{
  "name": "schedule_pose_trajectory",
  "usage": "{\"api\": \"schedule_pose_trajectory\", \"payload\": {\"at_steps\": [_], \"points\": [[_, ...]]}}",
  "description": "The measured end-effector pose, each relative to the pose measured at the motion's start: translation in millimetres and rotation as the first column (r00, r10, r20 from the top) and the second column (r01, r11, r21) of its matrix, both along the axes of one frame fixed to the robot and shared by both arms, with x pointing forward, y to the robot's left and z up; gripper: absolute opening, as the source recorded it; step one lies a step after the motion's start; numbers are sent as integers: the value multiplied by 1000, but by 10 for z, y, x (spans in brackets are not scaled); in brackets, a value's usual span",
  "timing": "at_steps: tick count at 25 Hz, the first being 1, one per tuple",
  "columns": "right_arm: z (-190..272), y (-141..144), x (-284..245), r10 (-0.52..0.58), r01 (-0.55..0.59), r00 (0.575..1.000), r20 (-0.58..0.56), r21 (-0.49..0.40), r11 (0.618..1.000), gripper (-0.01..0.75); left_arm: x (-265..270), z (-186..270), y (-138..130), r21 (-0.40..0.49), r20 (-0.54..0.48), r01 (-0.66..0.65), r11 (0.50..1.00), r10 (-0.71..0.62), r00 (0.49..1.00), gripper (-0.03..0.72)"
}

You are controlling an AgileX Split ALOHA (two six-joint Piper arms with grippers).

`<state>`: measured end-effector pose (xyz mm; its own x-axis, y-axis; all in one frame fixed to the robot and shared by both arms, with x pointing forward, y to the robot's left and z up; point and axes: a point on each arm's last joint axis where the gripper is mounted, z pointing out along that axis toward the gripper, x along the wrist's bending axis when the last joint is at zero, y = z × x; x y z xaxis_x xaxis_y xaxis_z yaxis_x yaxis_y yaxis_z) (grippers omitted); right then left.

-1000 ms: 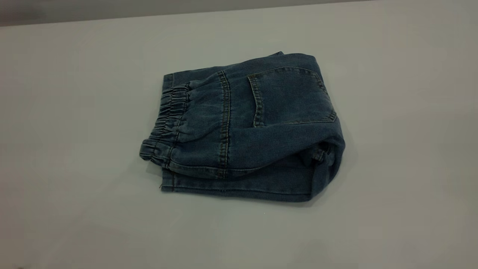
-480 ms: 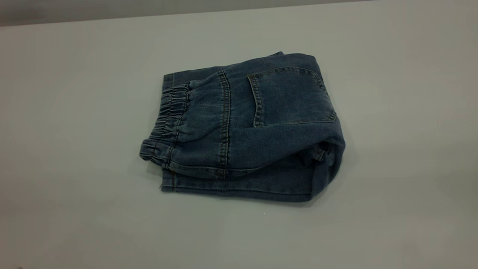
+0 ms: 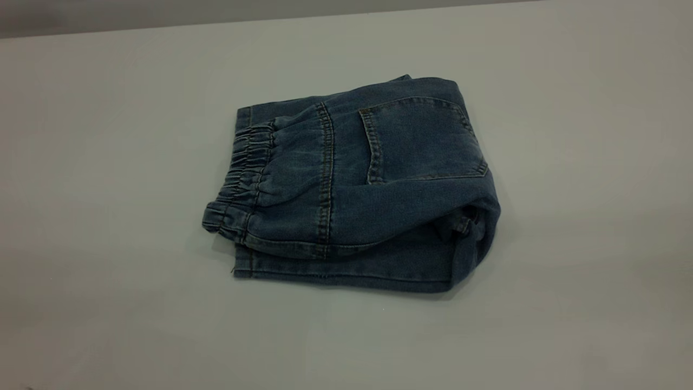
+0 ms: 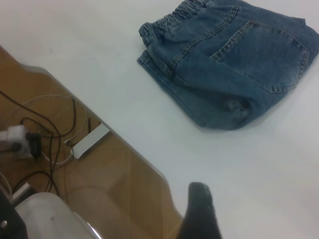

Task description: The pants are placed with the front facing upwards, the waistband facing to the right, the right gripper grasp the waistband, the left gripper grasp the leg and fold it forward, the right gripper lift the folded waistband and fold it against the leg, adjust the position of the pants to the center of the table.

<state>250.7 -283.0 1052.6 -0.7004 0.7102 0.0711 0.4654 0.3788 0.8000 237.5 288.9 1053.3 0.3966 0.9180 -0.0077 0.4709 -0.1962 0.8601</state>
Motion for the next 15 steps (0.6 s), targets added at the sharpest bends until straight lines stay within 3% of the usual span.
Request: {"api": "schedule_pose_trajectory", "payload": {"at_steps": [10,15], "points": [[-1,-8,-6,-9,9,1000,1,2,1000,468,-5,-1,-10,-9,-5,8,1000,-8,1000,268],[-1,-26,17,-168,168,986,-2,6,986,468,-5,-1,-10,-8,-5,8,1000,-8,1000,268]]}}
